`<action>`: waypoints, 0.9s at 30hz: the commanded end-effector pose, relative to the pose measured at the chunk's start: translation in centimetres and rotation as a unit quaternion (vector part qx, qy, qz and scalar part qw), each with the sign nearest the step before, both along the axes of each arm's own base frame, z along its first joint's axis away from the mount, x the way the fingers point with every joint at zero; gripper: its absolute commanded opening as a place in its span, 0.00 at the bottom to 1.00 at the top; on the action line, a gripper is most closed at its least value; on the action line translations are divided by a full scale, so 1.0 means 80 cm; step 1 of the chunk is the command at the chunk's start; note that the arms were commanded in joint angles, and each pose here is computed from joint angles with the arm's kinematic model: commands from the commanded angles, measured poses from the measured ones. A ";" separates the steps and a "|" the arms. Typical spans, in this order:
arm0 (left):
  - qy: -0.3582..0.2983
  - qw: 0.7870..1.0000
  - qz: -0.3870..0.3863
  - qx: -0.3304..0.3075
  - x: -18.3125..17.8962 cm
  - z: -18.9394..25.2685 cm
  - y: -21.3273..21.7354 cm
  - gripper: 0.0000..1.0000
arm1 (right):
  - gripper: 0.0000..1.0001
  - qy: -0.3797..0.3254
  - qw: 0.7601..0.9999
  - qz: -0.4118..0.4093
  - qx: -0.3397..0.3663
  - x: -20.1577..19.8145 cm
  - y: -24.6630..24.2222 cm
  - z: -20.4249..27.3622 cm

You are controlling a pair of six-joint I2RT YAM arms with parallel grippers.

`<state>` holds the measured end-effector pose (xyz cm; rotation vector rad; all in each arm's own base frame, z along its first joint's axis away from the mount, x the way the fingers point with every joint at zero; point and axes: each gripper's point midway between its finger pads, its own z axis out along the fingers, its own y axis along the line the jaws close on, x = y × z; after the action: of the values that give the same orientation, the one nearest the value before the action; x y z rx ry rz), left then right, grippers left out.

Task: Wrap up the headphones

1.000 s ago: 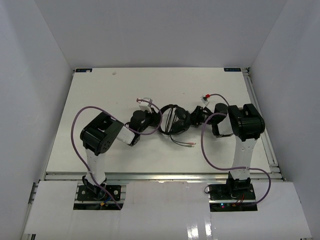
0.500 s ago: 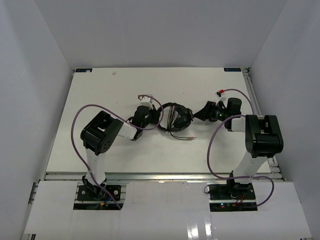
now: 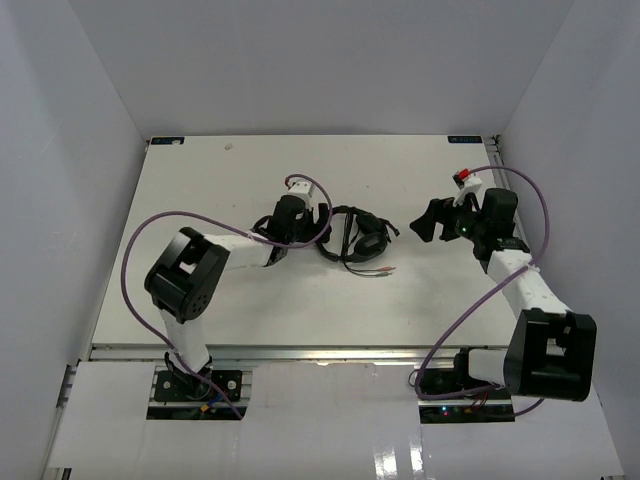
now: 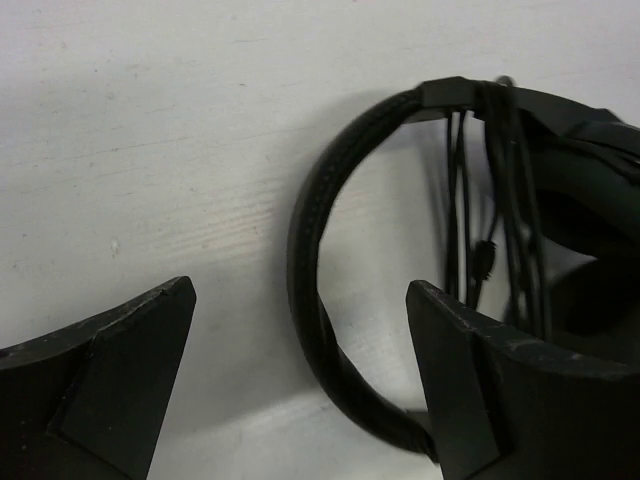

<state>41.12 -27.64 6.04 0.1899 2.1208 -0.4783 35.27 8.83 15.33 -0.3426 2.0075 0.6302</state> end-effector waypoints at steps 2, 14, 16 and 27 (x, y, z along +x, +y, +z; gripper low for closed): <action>-0.077 0.993 -0.088 -0.033 -0.049 0.127 0.000 0.98 | 0.90 -0.058 0.996 0.008 -0.073 -0.036 -0.017 0.046; -0.222 0.954 -0.200 -0.012 -0.184 0.205 0.068 0.98 | 0.90 -0.096 0.977 -0.154 -0.111 -0.070 -0.079 0.070; -0.248 0.951 -0.185 -0.014 -0.200 0.206 0.086 0.98 | 0.90 -0.092 0.975 -0.175 -0.104 -0.073 -0.088 0.063; -0.329 0.936 -0.119 -0.017 -0.222 0.242 0.134 0.98 | 0.90 -0.091 0.968 -0.227 -0.052 -0.094 -0.115 0.027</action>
<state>22.74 -17.69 25.62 0.5281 1.4335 -0.5647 27.32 0.20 15.28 -0.0272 1.9529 0.1876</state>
